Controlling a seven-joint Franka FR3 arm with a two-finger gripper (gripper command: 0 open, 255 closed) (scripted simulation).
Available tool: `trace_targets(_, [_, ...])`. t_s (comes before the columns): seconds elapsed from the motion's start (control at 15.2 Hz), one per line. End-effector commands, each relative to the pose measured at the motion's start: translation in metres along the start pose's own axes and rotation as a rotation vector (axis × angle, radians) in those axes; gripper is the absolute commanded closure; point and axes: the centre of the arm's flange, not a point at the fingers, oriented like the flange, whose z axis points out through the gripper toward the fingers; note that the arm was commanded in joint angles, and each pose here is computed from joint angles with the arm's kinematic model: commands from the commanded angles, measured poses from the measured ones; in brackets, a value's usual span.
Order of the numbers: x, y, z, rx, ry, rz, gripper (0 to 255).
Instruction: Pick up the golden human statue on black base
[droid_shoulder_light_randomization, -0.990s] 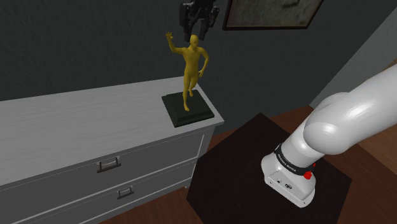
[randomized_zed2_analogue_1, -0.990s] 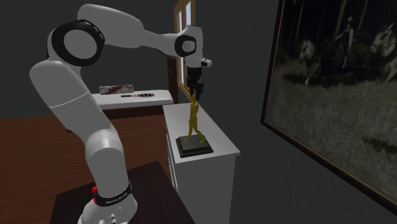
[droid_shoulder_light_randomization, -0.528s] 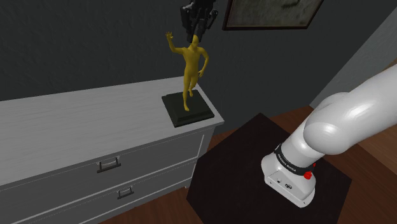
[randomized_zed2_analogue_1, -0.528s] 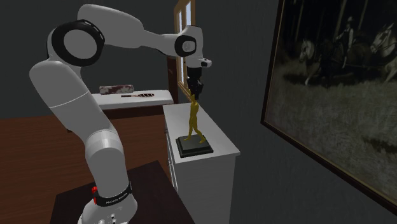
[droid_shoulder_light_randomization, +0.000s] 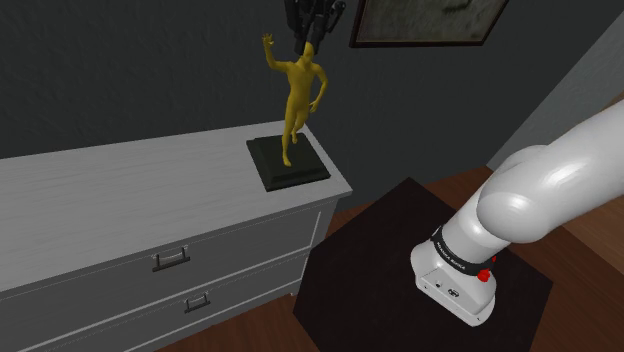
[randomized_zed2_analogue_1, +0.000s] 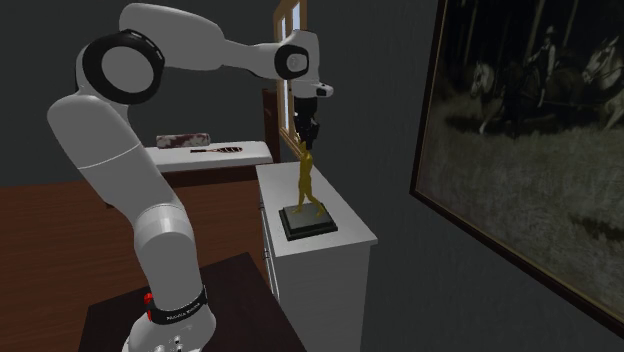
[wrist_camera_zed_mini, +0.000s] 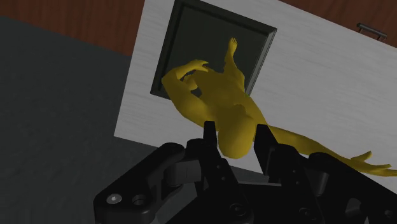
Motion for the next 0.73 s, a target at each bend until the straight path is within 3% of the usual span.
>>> trace_targets(0.0, [0.001,-0.001,-0.011,0.000,0.001,0.000,255])
trace_targets(0.66, [0.003,-0.005,-0.054,0.000,0.001,0.000,255])
